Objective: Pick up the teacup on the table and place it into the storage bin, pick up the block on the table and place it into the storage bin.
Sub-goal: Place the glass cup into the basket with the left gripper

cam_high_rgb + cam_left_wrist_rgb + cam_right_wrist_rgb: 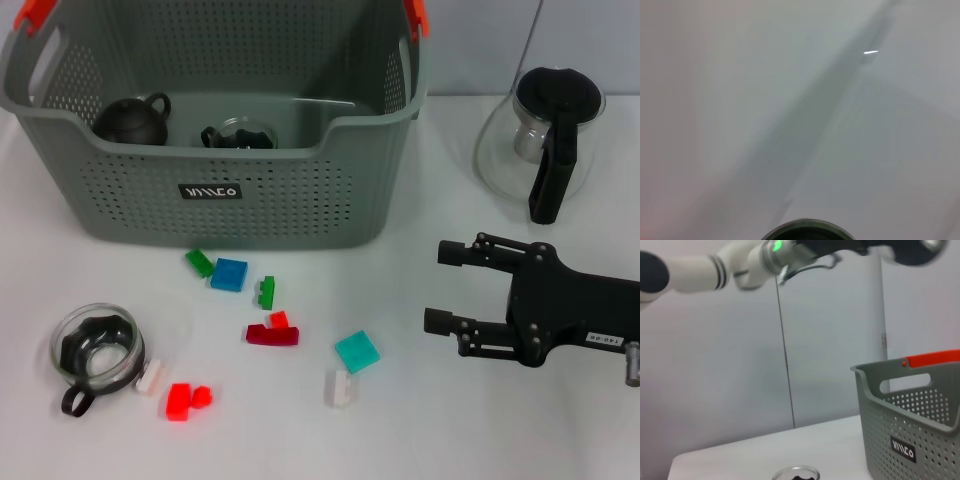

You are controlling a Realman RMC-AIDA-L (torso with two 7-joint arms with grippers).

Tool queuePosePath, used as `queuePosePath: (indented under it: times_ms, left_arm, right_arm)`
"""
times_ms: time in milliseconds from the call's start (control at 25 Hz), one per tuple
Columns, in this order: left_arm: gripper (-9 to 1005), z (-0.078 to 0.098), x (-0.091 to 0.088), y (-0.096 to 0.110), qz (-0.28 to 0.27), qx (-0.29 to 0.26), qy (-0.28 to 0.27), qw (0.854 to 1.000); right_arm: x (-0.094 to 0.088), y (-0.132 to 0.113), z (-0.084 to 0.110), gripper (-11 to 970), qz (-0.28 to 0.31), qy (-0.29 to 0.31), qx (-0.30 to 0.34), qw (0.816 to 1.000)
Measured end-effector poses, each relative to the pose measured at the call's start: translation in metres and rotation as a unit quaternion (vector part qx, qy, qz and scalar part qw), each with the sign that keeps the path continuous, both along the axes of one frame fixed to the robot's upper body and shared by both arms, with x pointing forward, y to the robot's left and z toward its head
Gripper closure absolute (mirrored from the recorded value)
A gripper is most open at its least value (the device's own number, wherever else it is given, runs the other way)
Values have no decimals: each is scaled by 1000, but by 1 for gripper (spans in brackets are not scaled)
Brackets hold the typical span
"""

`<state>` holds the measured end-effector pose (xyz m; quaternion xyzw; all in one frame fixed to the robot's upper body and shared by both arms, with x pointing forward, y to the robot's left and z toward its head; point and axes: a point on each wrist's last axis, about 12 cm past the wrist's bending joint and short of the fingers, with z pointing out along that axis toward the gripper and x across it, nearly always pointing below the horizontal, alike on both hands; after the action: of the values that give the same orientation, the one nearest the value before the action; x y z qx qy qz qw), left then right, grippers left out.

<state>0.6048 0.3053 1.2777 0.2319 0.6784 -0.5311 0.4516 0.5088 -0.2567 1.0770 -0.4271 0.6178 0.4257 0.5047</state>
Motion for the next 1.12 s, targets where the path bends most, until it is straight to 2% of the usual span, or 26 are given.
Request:
queuePosePath:
  times_ms: [120,240,360,520,680,840,1120]
  left_arm:
    - [886,16,33,-14,40,89,61,993]
    - [877,16,58,-36,76,205,113,969]
    - [868,1,73,-64,83,282,137,946]
    - [855,-32,83,-97,94,362,146,916]
    - [843,-57,88,-110,119,404,140,896]
    - [830,-72,90,-116,136,430,132,883]
    - [809,-81,90,-117,144,446,128,874]
  right_arm:
    - [-1,-1,-1,137,1,2,-1,1000]
    - [-2,0,-2,138,2,4,-2,1000]
    - [-3,0,-3,138,2,5,-2,1000]
    - [-3,0,-3,138,2,6,-3,1000]
    - [-3,1,-4,138,1,7,-5,1000]
    - [-3,2,-5,138,4,9,-8,1000]
    - [-3,3,-7,137,6,13,-11,1000]
